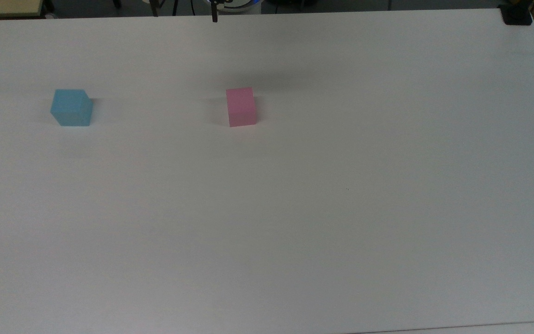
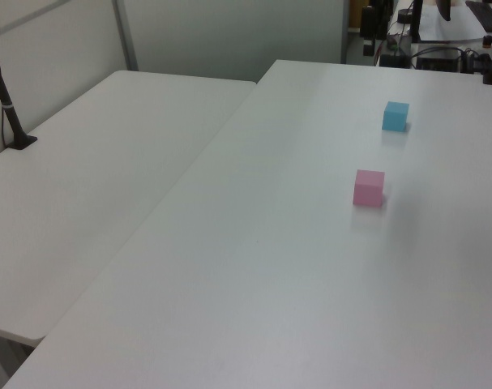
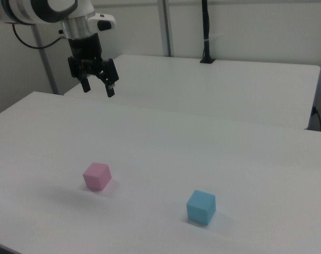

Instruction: Put blue cube on pink cube

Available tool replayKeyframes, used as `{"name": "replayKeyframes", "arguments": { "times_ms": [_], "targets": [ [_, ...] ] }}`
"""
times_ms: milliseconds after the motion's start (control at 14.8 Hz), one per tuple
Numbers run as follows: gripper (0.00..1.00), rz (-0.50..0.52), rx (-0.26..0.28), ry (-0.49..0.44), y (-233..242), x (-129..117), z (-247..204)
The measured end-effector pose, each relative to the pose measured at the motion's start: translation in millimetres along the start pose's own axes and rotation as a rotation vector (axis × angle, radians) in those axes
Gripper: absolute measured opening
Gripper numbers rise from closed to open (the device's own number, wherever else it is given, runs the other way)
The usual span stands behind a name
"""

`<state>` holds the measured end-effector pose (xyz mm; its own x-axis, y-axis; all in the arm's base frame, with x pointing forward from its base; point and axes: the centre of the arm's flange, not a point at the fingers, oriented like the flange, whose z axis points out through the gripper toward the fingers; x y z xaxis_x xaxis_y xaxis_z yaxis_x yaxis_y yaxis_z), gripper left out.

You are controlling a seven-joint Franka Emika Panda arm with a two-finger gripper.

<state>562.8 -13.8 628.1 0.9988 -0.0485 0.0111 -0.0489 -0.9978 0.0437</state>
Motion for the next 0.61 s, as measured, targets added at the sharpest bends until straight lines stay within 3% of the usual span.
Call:
{"name": "replayKeyframes", "arguments": {
  "times_ms": [607],
  "targets": [
    [1.00, -0.008, 0.000, -0.038, -3.7, -4.0, 3.5]
  ]
}}
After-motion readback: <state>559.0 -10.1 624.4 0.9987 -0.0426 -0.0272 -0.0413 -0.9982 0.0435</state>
